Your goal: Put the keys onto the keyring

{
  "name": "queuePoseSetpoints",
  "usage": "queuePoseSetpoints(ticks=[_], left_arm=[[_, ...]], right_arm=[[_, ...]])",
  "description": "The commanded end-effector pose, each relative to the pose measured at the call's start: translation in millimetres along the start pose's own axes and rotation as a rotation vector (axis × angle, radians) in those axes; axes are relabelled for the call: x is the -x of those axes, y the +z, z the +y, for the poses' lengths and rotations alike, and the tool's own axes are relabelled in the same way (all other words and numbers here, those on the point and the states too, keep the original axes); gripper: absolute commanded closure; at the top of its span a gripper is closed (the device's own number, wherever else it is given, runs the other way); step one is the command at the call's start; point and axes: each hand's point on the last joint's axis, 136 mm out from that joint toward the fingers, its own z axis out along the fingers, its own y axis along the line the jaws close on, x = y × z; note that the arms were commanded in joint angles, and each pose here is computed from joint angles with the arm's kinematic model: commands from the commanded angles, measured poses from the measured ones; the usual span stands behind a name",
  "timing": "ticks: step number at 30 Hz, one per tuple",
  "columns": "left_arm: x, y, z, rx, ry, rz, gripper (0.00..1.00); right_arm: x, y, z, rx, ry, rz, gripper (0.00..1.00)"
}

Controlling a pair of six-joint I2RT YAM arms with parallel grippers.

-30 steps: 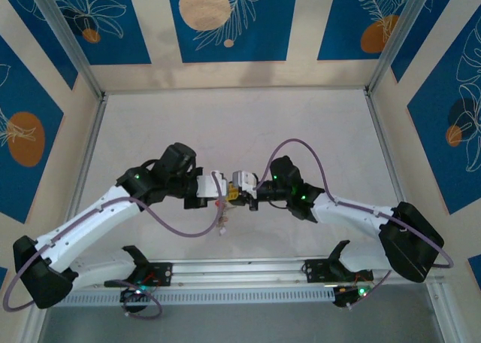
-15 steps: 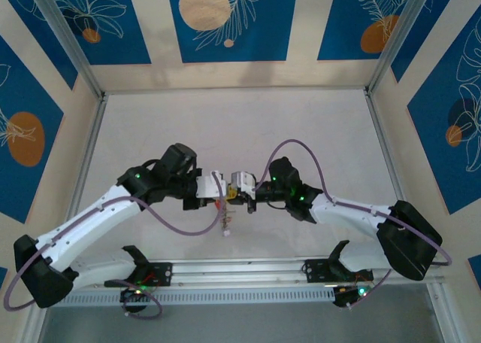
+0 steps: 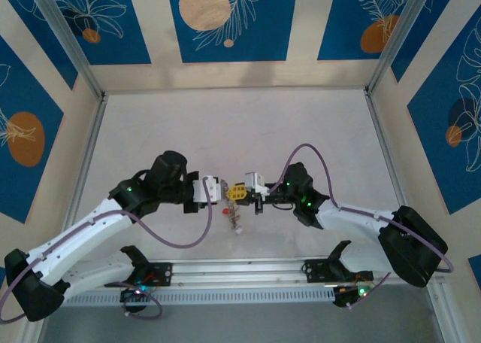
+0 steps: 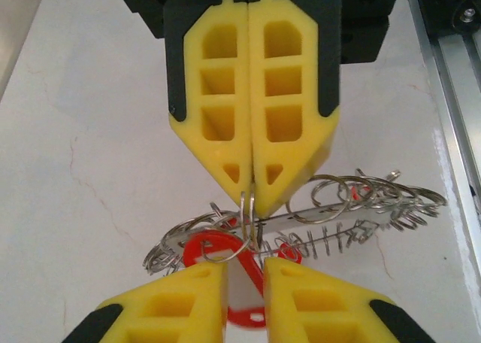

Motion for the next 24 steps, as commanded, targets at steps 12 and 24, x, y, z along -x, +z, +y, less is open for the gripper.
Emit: queuePoseSetpoints(ticks=[12,24], left_arm=[[4,-9,3,0.08,0.146,-0.056,0.72],[8,0,-4,0.06,0.196,-0.101,0.83]], right_arm=[[22,-5,4,0.033,-0.043,-0.058,1.0],[25,-2,2,0.037,-0.034,-0.069,1.0]])
